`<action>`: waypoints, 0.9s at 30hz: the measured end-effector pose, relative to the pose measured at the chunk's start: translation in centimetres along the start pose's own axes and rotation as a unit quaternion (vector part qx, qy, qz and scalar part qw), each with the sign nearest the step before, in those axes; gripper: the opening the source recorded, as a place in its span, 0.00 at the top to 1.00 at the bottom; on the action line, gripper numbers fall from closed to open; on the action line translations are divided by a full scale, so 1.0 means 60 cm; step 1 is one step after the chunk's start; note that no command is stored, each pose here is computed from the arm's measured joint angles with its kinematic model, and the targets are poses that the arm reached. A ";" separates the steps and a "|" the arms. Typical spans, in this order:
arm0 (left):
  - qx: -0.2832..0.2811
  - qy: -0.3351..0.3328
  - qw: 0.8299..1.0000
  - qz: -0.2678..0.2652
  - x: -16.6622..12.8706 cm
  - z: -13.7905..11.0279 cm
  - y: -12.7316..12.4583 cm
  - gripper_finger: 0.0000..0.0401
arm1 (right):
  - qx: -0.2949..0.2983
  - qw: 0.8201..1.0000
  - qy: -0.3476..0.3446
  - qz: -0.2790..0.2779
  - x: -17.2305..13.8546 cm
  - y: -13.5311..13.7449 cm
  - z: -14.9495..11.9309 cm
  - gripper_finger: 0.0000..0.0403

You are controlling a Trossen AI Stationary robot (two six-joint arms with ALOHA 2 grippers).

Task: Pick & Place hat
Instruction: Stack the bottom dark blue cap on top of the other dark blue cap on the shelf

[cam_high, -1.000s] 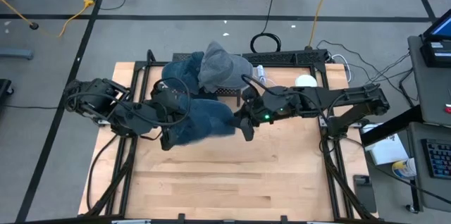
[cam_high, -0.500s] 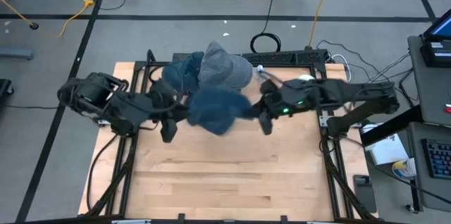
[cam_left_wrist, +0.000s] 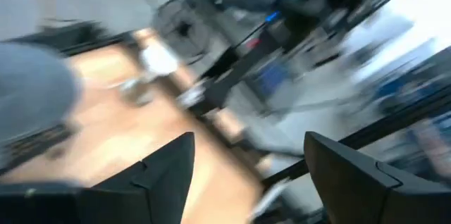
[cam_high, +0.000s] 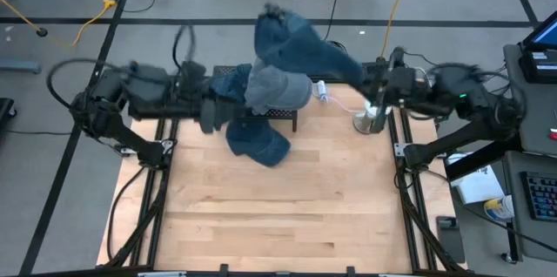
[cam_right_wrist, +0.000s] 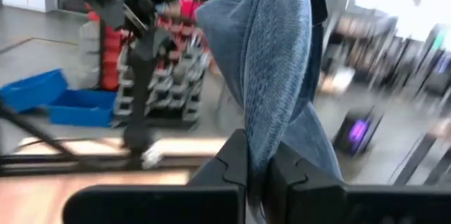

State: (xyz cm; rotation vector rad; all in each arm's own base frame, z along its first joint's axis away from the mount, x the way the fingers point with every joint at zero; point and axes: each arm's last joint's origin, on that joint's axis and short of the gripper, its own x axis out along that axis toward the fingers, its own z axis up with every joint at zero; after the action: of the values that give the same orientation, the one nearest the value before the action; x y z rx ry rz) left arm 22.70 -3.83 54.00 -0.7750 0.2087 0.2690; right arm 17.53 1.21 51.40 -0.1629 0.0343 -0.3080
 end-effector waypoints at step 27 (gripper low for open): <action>-0.108 -0.147 0.931 -0.316 0.052 0.132 -0.021 0.32 | -0.330 0.919 -0.210 -0.059 0.027 0.010 0.064 0.99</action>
State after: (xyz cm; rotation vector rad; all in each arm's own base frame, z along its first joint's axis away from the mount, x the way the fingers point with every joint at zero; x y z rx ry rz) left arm 26.75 1.44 59.47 -0.9665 -0.3627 -0.2111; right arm 19.49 1.86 55.05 -0.9036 -0.3037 -0.3682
